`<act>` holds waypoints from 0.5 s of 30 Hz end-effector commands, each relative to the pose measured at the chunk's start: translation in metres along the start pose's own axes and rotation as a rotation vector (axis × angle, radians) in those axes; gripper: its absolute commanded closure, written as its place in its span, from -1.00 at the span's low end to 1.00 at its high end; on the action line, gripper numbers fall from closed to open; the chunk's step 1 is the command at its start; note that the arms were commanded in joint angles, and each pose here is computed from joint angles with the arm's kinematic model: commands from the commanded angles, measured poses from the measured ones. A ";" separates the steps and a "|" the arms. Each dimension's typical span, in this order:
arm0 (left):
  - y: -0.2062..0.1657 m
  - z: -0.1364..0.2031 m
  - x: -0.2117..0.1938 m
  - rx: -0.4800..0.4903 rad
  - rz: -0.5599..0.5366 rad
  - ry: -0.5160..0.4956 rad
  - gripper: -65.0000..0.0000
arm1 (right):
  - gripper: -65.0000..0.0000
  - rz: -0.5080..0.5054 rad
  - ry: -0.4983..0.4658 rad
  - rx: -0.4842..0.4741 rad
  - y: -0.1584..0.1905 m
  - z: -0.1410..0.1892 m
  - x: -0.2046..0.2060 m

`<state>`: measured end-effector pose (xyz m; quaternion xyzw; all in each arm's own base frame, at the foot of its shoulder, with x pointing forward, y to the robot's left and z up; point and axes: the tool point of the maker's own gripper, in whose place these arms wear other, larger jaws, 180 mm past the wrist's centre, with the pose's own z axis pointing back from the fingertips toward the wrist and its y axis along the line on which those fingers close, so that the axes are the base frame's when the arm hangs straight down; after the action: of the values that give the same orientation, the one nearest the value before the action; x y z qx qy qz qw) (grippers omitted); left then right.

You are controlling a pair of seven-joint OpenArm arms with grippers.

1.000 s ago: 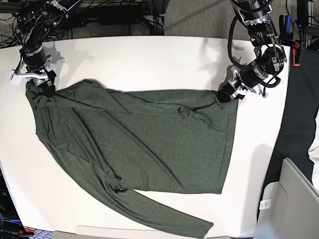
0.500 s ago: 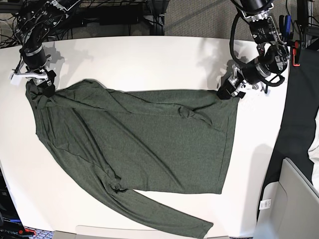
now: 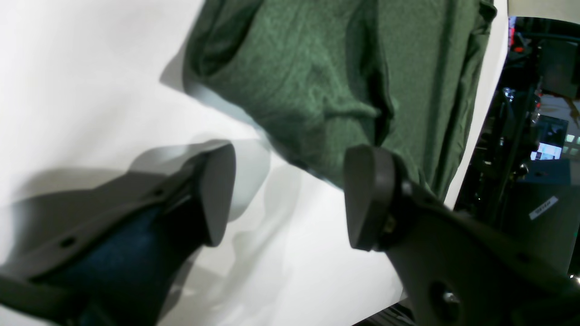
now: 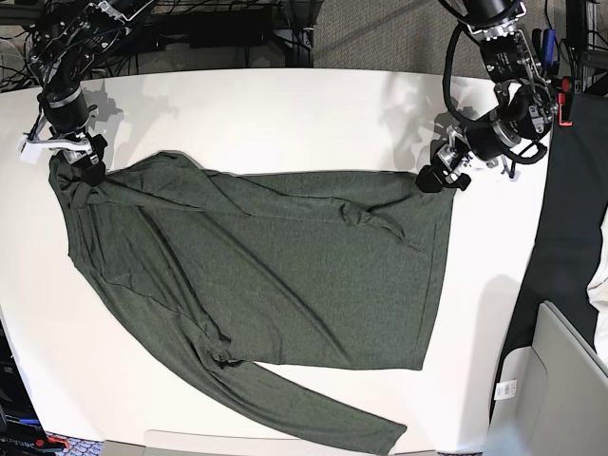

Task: Fold the T-shirt properly
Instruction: 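Hold both corners and lower the shirt edge onto the table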

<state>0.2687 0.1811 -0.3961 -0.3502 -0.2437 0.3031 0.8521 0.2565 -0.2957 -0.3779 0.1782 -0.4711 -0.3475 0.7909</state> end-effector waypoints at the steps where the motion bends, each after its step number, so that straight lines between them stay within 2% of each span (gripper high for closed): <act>1: -0.007 0.004 0.007 -0.021 -0.004 -0.010 -0.18 | 0.01 0.019 -0.049 0.029 0.008 0.002 0.016; 8: 0.004 -0.005 0.004 -0.012 0.047 0.015 -0.19 | 0.01 0.019 -0.049 0.030 0.009 0.001 0.015; 15: -0.005 -0.016 0.013 -0.036 0.057 0.013 -0.28 | 0.01 0.018 -0.050 0.029 0.008 0.002 0.015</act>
<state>0.2880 0.1787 -0.4004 -0.3805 -0.2408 0.3201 0.8336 0.2563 -0.2956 -0.3780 0.1782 -0.4710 -0.3476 0.7909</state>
